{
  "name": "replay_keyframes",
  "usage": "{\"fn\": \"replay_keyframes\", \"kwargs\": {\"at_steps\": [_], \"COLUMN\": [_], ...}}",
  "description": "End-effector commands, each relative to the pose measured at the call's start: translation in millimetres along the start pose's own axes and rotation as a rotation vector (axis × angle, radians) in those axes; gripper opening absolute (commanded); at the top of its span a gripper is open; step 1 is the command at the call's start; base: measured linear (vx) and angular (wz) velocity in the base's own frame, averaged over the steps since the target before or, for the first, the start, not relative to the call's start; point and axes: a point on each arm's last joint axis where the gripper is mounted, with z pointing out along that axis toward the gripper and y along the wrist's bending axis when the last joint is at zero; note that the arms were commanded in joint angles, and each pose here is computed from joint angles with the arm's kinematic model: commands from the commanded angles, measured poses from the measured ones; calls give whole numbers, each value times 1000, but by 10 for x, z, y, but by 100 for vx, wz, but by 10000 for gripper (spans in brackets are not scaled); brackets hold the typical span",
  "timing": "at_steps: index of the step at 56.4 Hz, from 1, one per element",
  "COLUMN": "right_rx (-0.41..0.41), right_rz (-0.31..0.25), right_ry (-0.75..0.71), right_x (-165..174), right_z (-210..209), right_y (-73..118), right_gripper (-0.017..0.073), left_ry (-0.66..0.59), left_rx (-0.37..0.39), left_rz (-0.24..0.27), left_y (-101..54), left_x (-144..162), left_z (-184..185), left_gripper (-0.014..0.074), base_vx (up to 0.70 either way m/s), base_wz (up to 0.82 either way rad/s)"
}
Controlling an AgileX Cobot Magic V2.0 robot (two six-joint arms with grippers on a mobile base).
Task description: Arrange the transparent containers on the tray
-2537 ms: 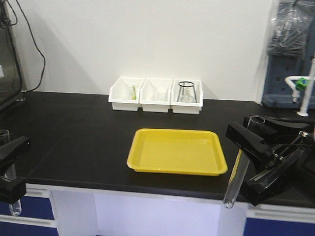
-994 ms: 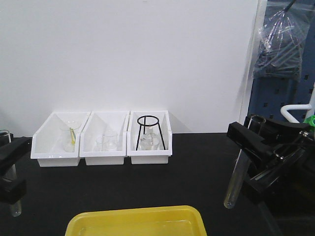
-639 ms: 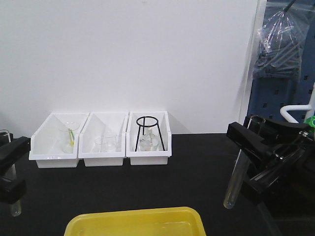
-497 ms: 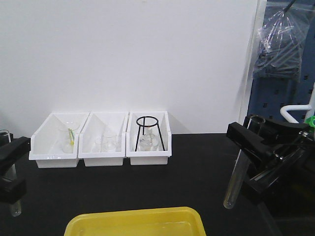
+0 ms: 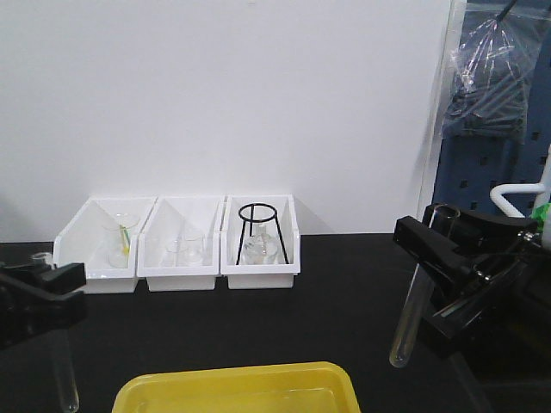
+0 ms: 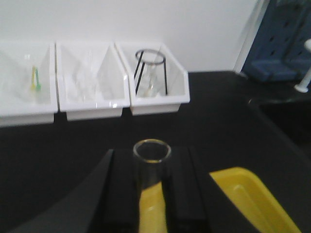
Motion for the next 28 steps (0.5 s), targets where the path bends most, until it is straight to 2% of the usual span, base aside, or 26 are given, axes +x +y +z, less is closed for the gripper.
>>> {"fn": "replay_keyframes", "kwargs": {"at_steps": [1, 4, 7, 13, 22, 28], "right_rx": [-30, -31, -30, -31, -31, -30], "right_rz": [5, 7, 8, 11, 18, 18], "right_ry": [-80, -74, -66, -54, -42, -39], "right_x": [-147, -130, -112, -80, -52, -47], "right_z": [7, 24, 41, 70, 96, 99], "right_y": [18, 15, 12, 6, 1, -1], "right_gripper": [-13, -13, -13, -13, -13, -13], "left_ry": [50, 112, 179, 276, 405, 508], "left_rx": [-4, -30, -47, -49, -62, -95], "left_rz": [-66, -72, -54, -53, -117, -131], "left_y": [-95, -117, -138, -185, -198, -158], "left_x": [-174, -215, -212, -185, 27, 245], "left_z": [189, 326, 497, 795, 1194, 1395], "left_gripper": [-1, -1, -1, -1, -1, -1], "base_vx": [0, 0, 0, 0, 0, 0], "base_wz": [0, 0, 0, 0, 0, 0]}}
